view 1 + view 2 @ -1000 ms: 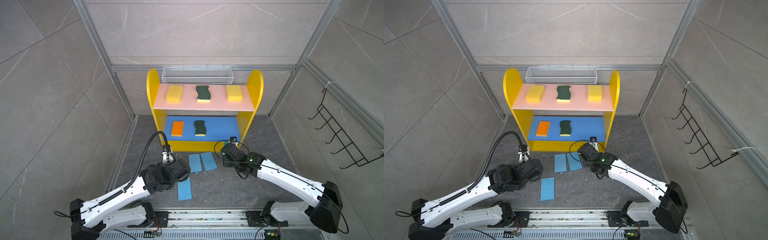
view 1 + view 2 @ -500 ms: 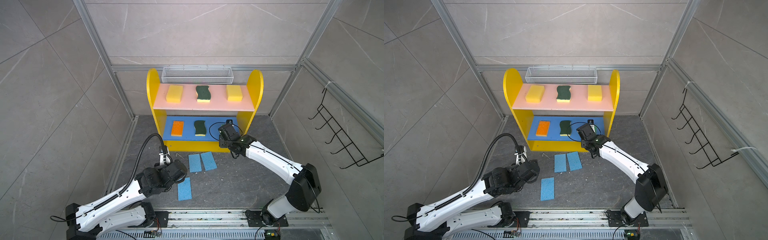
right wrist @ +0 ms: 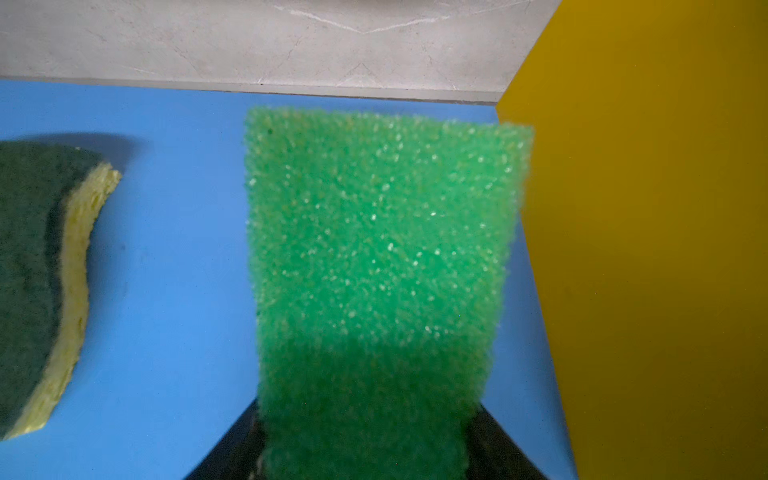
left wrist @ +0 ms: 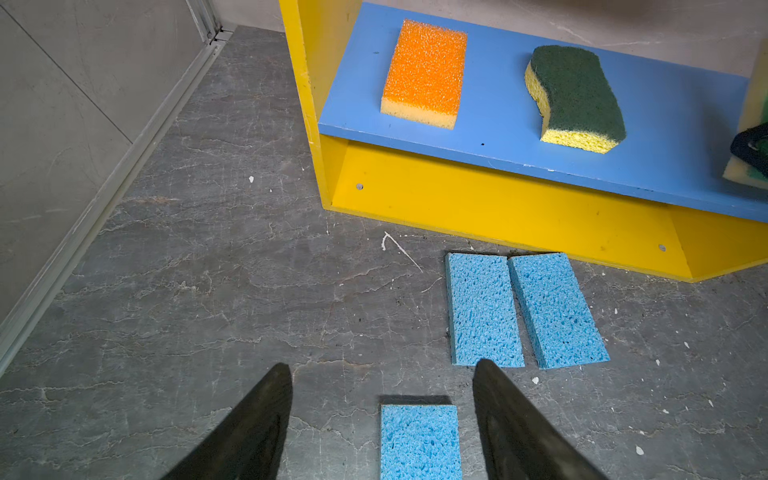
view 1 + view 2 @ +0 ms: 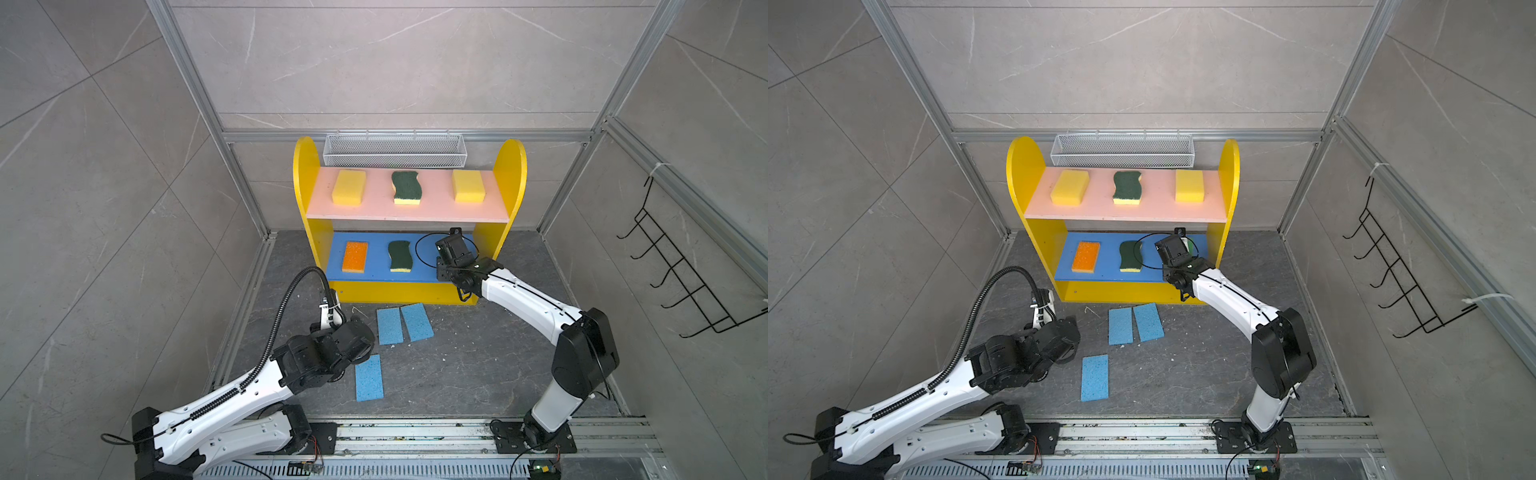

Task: Place and organize the cleaning sponges onto the shelf
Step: 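Lower the green sponge onto the blue shelf beside the scouring sponge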

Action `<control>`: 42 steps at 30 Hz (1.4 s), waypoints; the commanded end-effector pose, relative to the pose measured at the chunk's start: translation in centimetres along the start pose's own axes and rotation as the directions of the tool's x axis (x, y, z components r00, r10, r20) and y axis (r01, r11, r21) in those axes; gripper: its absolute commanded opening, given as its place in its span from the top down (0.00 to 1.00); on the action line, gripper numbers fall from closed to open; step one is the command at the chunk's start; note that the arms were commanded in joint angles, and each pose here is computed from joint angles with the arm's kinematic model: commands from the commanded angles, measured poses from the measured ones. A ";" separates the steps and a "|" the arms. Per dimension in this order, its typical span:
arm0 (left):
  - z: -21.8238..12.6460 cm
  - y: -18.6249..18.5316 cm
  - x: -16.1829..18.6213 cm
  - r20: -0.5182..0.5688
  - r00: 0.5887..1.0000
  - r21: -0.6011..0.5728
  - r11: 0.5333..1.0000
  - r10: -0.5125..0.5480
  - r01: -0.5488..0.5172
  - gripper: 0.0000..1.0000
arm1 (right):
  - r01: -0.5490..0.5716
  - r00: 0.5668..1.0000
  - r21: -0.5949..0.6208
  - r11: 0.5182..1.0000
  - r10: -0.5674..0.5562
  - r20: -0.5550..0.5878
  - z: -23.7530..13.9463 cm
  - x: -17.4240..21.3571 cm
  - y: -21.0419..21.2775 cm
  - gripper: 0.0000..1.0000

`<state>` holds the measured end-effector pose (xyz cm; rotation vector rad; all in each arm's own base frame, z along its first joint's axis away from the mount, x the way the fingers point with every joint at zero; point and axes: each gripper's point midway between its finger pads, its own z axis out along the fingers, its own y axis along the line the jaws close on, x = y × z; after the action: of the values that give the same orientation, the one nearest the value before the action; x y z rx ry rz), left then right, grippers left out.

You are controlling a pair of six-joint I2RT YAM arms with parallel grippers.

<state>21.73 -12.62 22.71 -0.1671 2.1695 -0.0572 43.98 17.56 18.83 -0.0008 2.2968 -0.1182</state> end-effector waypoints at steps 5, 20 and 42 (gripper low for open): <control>0.4 0.1 -0.8 0.029 1.000 -0.020 1.000 -0.006 0.007 0.29 | 0.002 1.000 0.016 1.000 -0.002 -0.008 1.8 -0.8 -0.4 0.37; 1.1 -0.6 -0.9 0.010 1.000 -0.031 1.000 0.007 -0.006 0.29 | 0.002 0.998 0.010 1.000 -0.001 -0.069 3.0 0.9 -0.7 0.29; 0.9 -0.7 -0.9 0.002 1.000 -0.016 1.000 -0.003 0.003 0.29 | -0.004 1.000 0.040 0.999 0.005 -0.025 0.1 -0.6 -2.4 0.14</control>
<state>22.76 -12.95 21.63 -0.1682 2.1923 -0.0020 45.16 16.16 17.34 0.0107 2.3440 -0.1523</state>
